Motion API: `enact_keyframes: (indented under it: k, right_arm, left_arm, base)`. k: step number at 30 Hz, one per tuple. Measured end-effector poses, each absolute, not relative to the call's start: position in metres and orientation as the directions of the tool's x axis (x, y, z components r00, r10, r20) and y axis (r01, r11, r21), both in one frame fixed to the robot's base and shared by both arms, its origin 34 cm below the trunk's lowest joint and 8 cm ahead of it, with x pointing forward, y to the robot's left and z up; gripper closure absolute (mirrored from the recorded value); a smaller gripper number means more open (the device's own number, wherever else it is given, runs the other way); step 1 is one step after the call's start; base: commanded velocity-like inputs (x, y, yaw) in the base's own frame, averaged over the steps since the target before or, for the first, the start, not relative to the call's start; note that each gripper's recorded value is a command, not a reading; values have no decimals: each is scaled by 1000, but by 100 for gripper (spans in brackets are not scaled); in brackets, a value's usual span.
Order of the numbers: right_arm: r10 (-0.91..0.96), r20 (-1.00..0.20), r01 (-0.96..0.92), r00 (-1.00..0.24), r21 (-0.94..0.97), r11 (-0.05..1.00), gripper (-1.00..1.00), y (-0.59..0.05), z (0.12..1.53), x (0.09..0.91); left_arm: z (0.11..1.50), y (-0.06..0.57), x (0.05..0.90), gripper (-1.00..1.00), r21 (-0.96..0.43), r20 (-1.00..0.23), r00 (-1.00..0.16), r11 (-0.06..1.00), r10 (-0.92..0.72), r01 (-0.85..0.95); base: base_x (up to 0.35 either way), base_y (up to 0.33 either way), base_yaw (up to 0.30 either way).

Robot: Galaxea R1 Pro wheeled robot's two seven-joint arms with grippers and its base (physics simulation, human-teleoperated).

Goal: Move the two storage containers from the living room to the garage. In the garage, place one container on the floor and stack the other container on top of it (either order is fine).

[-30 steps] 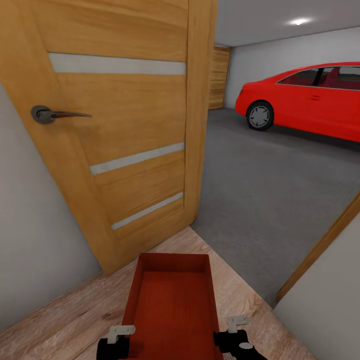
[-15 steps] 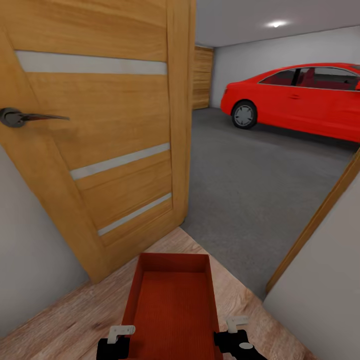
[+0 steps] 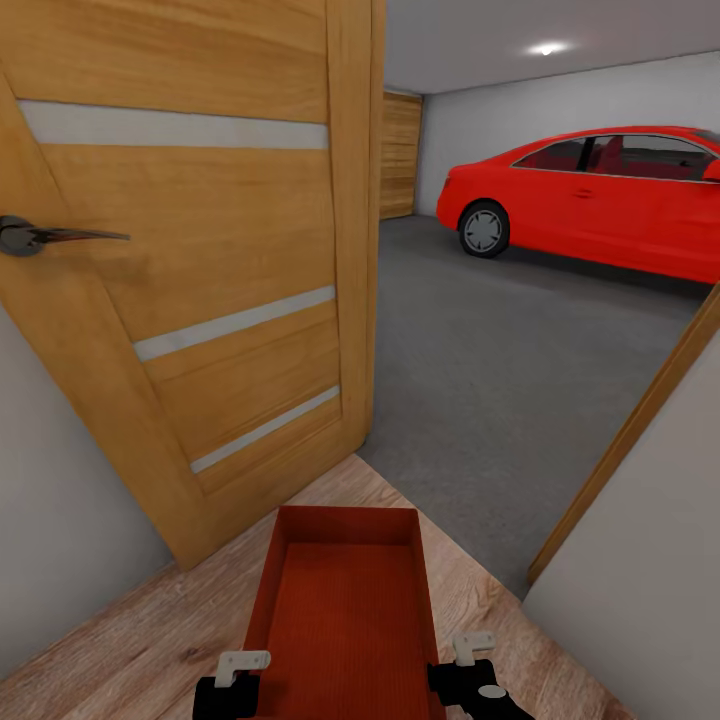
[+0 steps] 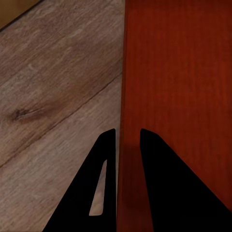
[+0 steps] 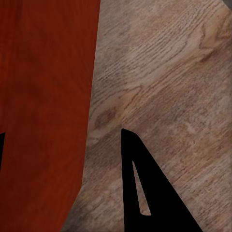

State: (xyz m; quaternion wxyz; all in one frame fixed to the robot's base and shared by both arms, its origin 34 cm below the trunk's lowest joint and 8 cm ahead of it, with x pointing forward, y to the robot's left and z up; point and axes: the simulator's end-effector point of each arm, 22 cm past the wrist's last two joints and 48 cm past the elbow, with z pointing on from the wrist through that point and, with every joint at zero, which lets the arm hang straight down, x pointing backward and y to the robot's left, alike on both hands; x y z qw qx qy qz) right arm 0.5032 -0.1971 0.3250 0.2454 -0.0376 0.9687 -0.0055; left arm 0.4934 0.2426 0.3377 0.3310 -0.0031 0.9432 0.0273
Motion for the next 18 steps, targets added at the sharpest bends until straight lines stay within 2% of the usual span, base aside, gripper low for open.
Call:
enact_keyframes:
  k: [18]
  right_arm:
    - [-76,-476,-70,-876,-29,997,100,-197,325,503]
  left_arm:
    - [338,243,493,100,50,-625,-781,998,12,-24]
  base:
    - [0,0,0]
